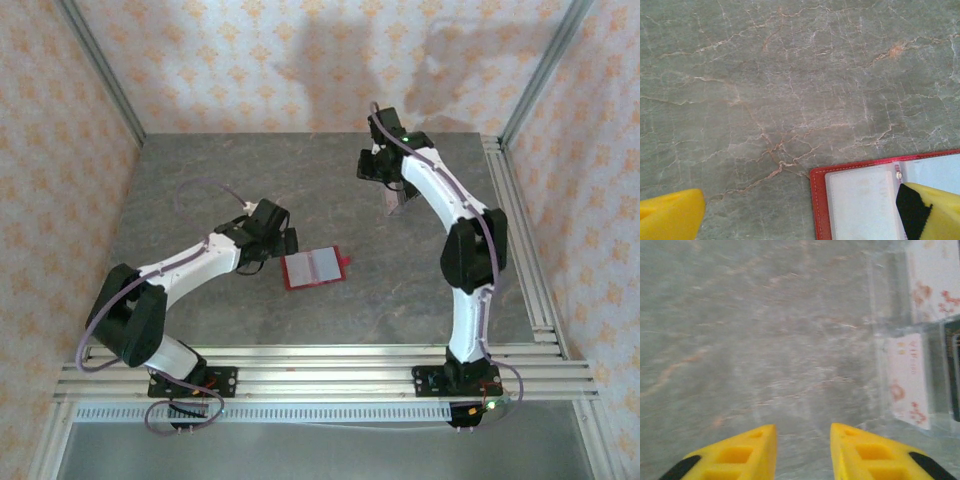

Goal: Put the credit cards into the card holder
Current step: Pick up the credit card from the storage box, then insert the credit card into the card slot.

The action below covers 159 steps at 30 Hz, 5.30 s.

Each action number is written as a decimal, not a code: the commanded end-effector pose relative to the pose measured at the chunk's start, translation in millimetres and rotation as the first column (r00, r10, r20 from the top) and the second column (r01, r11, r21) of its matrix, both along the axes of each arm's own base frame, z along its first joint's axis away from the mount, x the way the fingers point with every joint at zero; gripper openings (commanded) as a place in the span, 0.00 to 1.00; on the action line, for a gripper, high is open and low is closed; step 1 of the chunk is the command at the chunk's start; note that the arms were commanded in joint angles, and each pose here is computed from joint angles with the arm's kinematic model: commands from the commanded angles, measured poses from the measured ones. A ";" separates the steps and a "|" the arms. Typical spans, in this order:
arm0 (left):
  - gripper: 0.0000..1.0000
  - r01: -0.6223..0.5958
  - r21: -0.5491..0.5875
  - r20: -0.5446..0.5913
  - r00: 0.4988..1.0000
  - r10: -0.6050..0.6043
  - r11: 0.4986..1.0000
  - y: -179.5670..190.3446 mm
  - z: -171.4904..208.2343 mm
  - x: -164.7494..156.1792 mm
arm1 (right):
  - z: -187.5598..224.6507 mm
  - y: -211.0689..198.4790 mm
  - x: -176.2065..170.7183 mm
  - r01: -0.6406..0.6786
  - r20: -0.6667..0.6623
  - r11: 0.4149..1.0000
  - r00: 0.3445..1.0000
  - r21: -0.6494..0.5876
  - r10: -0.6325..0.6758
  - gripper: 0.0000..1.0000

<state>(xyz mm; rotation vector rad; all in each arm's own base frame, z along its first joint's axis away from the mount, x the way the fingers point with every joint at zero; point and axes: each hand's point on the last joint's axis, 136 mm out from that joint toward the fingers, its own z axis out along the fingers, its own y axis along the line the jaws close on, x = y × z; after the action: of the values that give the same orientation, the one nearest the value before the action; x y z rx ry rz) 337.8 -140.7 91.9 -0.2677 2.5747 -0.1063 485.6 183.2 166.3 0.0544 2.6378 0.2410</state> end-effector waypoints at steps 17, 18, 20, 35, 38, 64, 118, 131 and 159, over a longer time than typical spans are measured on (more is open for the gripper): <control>1.00 0.039 0.023 -0.068 0.997 -0.037 0.999 -1.3 -6.4 -2.7 | -74.4 -84.9 5.5 0.006 -0.158 0.900 0.984 -0.436 -0.083 0.26; 1.00 0.041 0.023 -0.070 0.997 -0.039 0.999 -1.8 -6.8 -3.0 | -76.1 -87.8 6.1 0.013 -0.160 0.901 0.983 -0.433 -0.091 0.26; 1.00 0.041 0.023 -0.071 0.997 -0.039 0.999 -1.7 -7.1 -3.1 | -79.2 -89.0 7.4 0.019 -0.162 0.907 0.982 -0.420 -0.095 0.26; 1.00 0.041 0.023 -0.082 0.996 -0.039 0.999 -0.7 -11.6 -6.2 | -95.8 -72.4 16.6 0.009 -0.191 0.948 0.979 -0.317 -0.073 0.19; 1.00 0.041 0.023 -0.083 0.996 -0.039 0.999 -0.9 -12.0 -6.6 | -97.3 -71.8 17.1 0.009 -0.197 0.951 0.978 -0.309 -0.073 0.16; 1.00 0.048 0.014 -0.093 0.995 -0.047 0.999 -3.3 -16.1 -7.2 | -85.1 -69.1 23.1 0.034 -0.173 0.965 0.982 -0.259 -0.081 0.14; 1.00 0.018 0.173 -0.151 0.988 0.008 0.985 22.8 -57.6 -60.8 | -53.3 111.1 -182.6 -0.269 0.127 0.746 0.962 0.609 0.243 0.00; 1.00 0.010 0.184 -0.158 0.987 0.019 0.983 30.8 -58.1 -55.7 | -75.9 122.2 -181.8 -0.303 0.144 0.716 0.950 0.628 0.276 0.00; 1.00 0.013 0.210 -0.189 0.982 0.027 0.978 37.0 -71.5 -57.3 | -111.5 127.3 -194.3 -0.290 0.082 0.685 0.944 0.668 0.320 0.00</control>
<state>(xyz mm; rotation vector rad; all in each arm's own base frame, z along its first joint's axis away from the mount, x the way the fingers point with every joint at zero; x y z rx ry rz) 276.7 -113.3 23.0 -0.2102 2.7682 0.1425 294.6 305.6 53.8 -0.1323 2.4583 1.2757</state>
